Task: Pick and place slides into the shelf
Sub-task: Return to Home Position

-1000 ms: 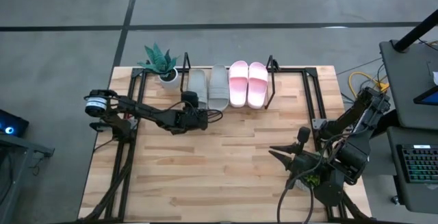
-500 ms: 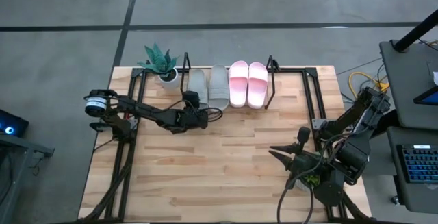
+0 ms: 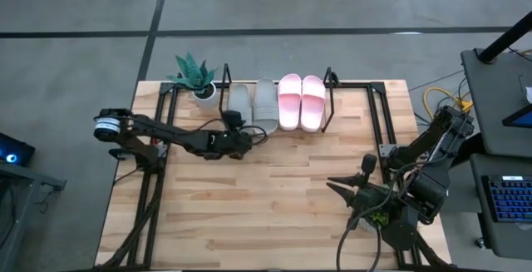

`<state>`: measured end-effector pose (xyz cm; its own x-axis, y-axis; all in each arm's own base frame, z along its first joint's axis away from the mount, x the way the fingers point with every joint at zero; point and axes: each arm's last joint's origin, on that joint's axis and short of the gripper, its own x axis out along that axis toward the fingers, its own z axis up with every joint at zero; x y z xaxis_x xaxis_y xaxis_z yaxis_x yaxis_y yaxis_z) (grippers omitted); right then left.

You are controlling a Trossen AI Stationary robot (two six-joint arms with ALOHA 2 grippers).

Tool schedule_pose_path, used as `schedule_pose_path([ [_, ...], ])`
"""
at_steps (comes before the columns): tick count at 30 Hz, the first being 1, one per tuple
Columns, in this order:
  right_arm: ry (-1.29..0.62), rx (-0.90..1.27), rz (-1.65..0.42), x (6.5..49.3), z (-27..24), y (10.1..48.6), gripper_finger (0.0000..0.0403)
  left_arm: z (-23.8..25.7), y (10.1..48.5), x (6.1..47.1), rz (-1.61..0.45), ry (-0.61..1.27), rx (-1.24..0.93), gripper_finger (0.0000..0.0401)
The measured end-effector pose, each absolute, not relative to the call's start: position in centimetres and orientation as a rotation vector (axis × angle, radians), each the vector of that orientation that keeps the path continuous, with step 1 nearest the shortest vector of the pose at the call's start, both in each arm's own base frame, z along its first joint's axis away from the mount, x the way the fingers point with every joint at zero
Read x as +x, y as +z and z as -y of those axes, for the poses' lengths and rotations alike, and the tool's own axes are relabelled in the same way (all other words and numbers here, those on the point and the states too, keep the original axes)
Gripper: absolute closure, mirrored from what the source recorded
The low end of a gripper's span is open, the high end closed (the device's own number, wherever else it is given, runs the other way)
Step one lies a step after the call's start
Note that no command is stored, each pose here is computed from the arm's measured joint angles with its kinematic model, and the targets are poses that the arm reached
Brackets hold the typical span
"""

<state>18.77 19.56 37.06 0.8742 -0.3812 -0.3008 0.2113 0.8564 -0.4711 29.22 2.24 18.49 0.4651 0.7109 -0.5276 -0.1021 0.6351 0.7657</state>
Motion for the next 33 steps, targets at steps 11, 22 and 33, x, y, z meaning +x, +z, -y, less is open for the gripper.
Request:
schedule_pose_path([
  [11, -0.32, -0.442, -0.398, 18.8, -19.6, 37.1, 0.0355, -0.4, 24.2, 27.5, -0.586, 0.042, 0.238, 0.0214],
  [22, -0.33, -0.457, -0.409, 18.9, -19.4, 36.5, 0.0355, 0.9, 29.5, 21.0, -0.166, -0.252, 0.15, 0.0391],
  [33, -0.382, -0.465, -0.438, 19.7, -18.6, 34.9, 0.0355, 1.3, 26.8, 14.0, -0.033, -0.126, 0.124, 0.0399],
])
